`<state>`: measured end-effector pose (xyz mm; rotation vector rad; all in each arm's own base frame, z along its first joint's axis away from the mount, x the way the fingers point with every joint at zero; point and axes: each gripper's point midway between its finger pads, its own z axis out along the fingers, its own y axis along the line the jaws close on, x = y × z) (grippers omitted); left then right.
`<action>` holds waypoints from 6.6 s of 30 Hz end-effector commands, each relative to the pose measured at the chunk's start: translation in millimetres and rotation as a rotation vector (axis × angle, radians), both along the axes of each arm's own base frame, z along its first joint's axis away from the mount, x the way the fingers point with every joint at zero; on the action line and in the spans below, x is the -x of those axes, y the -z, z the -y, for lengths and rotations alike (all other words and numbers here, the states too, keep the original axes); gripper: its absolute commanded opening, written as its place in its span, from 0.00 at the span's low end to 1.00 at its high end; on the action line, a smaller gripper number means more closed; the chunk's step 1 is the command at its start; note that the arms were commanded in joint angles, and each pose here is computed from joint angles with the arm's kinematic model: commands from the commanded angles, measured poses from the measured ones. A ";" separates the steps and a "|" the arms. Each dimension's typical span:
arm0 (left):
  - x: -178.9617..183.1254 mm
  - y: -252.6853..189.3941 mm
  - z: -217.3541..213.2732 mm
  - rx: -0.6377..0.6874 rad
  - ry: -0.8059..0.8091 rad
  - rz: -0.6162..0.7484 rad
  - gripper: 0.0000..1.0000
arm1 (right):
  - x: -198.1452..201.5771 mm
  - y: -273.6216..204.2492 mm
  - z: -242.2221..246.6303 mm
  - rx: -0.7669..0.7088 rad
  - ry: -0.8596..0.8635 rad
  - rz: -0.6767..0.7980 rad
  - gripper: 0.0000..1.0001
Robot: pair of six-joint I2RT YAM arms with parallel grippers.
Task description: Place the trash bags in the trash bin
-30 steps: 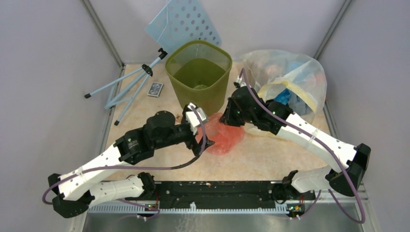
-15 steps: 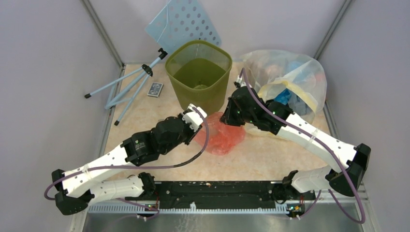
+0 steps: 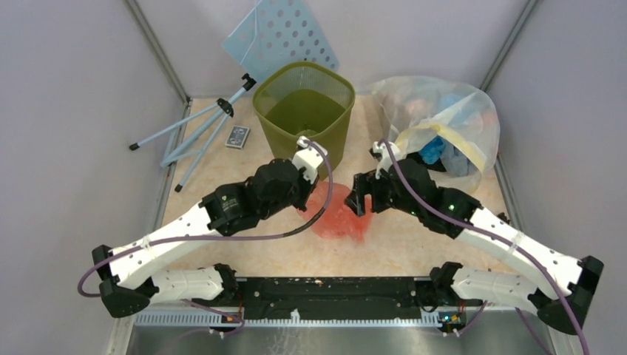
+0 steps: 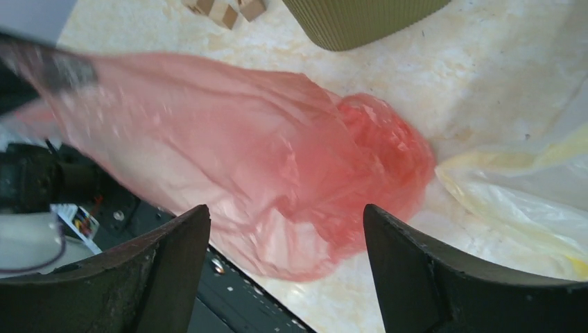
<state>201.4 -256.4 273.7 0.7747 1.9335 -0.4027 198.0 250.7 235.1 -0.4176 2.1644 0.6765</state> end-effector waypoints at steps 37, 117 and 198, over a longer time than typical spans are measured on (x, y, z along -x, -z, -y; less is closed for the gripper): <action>-56.5 14.2 -38.9 0.211 -0.181 -0.222 0.00 | 10.0 99.6 -10.0 0.147 0.006 0.320 0.23; -67.3 28.0 -40.1 0.391 -0.140 -0.402 0.00 | 40.5 54.8 -22.0 0.149 -0.197 0.217 0.63; -85.4 -38.8 -44.9 0.508 -0.081 -0.419 0.00 | -58.6 46.9 35.7 -0.250 -0.077 0.213 0.72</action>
